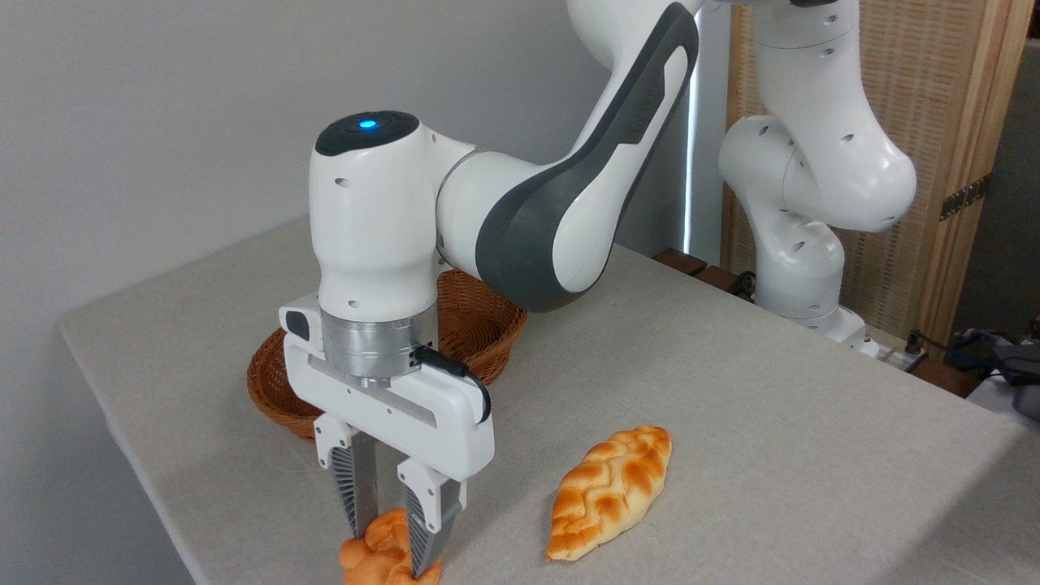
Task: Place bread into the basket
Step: 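Lower the gripper around the round bun and close on it, then lift the round bun and carry it over the wicker basket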
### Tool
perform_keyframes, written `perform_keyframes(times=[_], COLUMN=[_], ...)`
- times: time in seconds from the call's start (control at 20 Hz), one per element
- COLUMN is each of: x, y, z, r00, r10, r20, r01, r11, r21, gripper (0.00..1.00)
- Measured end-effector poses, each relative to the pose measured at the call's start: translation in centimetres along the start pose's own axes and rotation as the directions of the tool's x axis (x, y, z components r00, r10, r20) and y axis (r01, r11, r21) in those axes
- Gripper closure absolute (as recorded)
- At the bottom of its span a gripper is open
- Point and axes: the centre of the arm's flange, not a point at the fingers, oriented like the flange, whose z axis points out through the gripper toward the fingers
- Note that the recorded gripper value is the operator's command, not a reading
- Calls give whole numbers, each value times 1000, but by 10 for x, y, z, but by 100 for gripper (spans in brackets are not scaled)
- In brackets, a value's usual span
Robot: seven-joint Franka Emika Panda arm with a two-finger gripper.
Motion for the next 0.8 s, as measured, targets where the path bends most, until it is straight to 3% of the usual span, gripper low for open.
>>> perform_keyframes(times=[0.45,0.6,0.8], x=[0,-1,6], y=[0,7,37], z=[-1,-12,-57], r00=[1000,1000,1000], r10=[-2,-13,-11], r20=[4,25,19], r01=[2,15,13], r11=[1000,999,991], r21=[-5,-51,-133], gripper=[66,66,66])
